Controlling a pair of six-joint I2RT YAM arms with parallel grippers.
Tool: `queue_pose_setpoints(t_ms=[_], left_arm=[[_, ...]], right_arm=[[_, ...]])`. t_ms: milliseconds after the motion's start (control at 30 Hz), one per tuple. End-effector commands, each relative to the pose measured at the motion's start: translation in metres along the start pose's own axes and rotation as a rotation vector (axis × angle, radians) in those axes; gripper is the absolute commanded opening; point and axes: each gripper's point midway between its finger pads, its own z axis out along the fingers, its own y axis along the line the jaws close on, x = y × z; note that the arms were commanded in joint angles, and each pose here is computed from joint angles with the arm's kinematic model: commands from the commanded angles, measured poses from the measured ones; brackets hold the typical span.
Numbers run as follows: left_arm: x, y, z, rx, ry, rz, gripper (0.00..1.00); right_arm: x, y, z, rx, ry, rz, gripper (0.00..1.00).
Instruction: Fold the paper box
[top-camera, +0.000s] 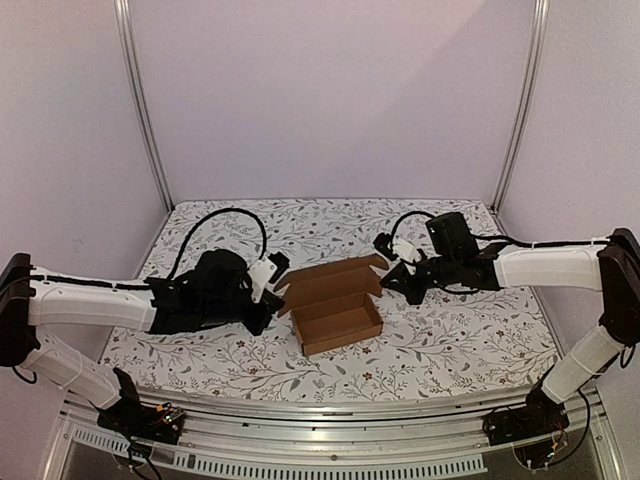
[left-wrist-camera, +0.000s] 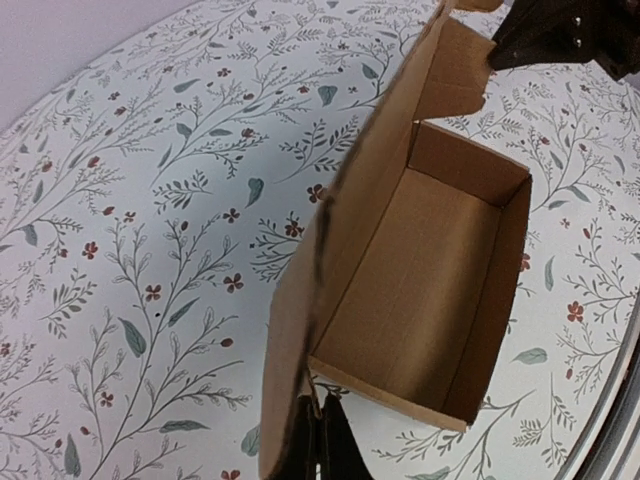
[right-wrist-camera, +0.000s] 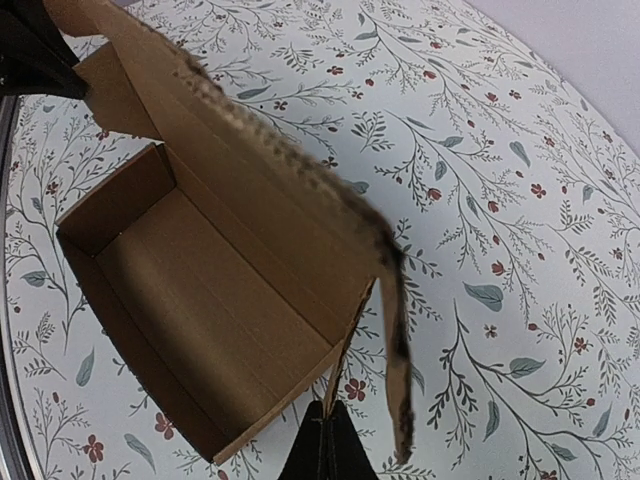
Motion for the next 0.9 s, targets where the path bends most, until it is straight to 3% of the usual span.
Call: queue_pose_setpoints(t_ms=[0,400,867], left_arm=[[-0.008,0.004,0.006,-0.044,0.015,-0.052,0.0],[-0.012,0.004,0.017,-0.086,0.065,-0.146,0.0],[-0.016,-0.001,0.016,-0.193,0.091,-0.14,0.0]], right_arm=[[-0.009,0.004,-0.013,0.137,-0.022,0.006,0.0],[-0.012,0.019,-0.019,0.344,-0.043,0.07,0.0],[-0.017,0.033,-0.019,0.484,-0.102,0.161,0.0]])
